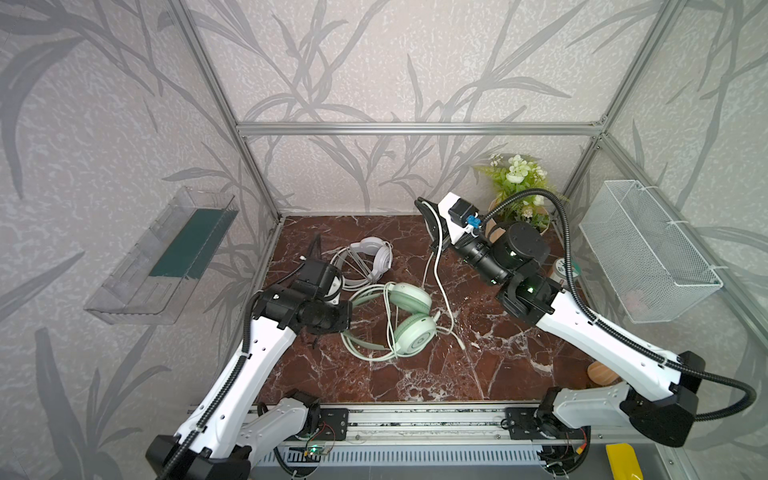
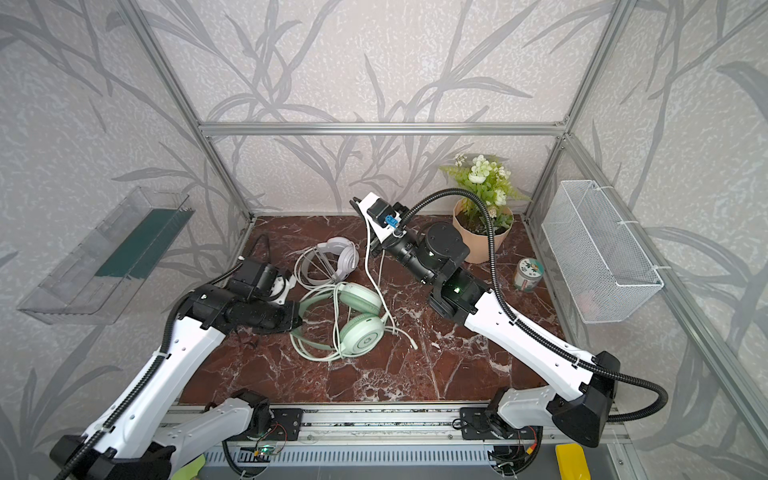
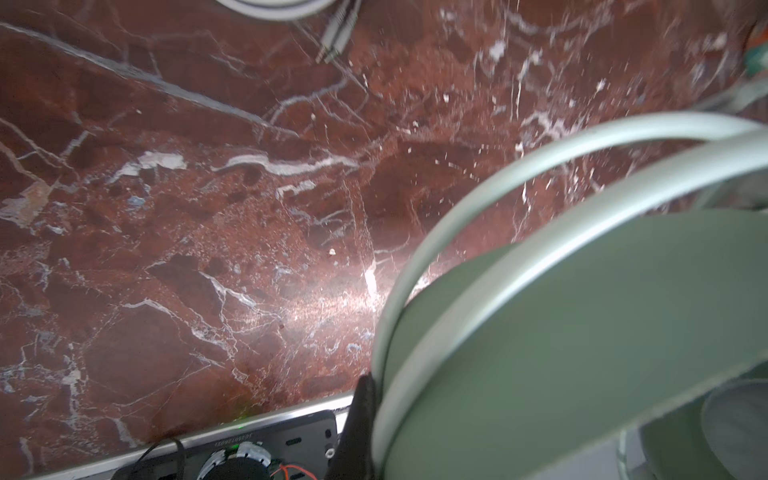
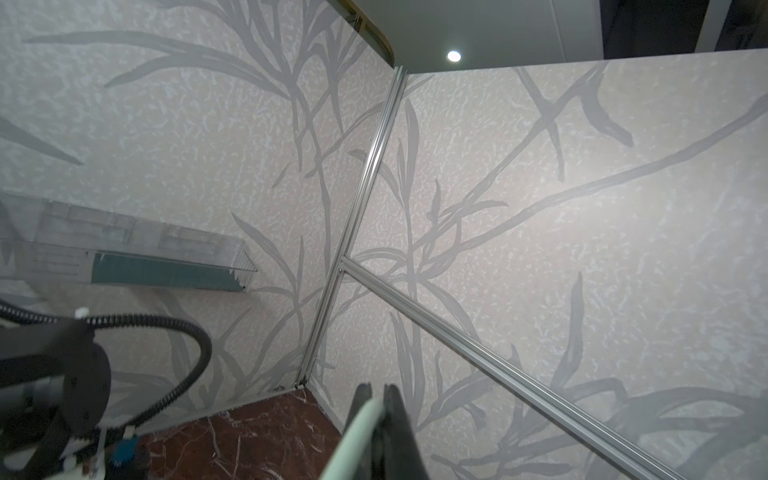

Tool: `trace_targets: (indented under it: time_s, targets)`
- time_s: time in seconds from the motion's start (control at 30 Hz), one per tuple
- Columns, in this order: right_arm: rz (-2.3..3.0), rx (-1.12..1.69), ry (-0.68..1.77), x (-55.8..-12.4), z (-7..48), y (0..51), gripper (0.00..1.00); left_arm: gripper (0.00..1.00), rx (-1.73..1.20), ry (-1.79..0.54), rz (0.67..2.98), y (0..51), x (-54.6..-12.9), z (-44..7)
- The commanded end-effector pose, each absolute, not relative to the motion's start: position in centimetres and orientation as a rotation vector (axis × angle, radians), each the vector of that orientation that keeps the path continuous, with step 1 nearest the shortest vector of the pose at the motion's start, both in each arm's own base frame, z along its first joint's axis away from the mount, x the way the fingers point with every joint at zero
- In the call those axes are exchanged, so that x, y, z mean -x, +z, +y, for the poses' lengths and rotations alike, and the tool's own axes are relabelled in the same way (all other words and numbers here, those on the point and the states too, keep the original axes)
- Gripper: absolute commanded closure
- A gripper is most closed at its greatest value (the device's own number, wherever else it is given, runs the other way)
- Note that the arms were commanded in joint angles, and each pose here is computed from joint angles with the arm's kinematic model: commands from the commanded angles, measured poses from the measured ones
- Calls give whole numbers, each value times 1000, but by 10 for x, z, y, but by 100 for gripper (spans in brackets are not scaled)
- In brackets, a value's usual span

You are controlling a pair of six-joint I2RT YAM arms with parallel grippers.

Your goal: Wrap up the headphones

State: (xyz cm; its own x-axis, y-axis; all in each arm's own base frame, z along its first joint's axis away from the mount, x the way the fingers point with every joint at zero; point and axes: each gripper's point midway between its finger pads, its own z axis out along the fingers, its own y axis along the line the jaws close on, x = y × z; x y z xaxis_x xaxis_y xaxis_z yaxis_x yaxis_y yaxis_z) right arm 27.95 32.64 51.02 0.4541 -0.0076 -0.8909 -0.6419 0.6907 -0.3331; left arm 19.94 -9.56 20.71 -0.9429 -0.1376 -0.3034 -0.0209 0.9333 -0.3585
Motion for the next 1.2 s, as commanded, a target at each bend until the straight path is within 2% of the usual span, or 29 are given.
trace_targets:
  time_s: [0.0, 0.17, 0.37, 0.57, 0.7, 0.87, 0.97, 1.17]
  targets:
    - [1088, 713, 355, -279, 306, 494, 100, 100, 266, -770, 2563, 256, -222, -103]
    - [1069, 751, 360, -249, 302, 483, 100, 100, 479, -857, 2477, 270, -246, -93]
    - [969, 891, 372, -191, 329, 482, 100, 100, 523, -900, 2453, 267, -268, -94]
    - [827, 978, 335, -139, 344, 511, 100, 100, 563, -591, 2577, 220, -273, -62]
    - [734, 1032, 329, -104, 352, 526, 100, 100, 573, -623, 2624, 191, -282, -68]
    - [621, 1086, 280, -67, 364, 549, 100, 100, 544, -599, 2725, 163, -287, -77]
    - [562, 1097, 227, -53, 370, 563, 100, 100, 455, -497, 2799, 146, -287, -88]
    - [490, 1066, 40, -57, 379, 594, 100, 100, 211, -371, 2900, 125, -274, -121]
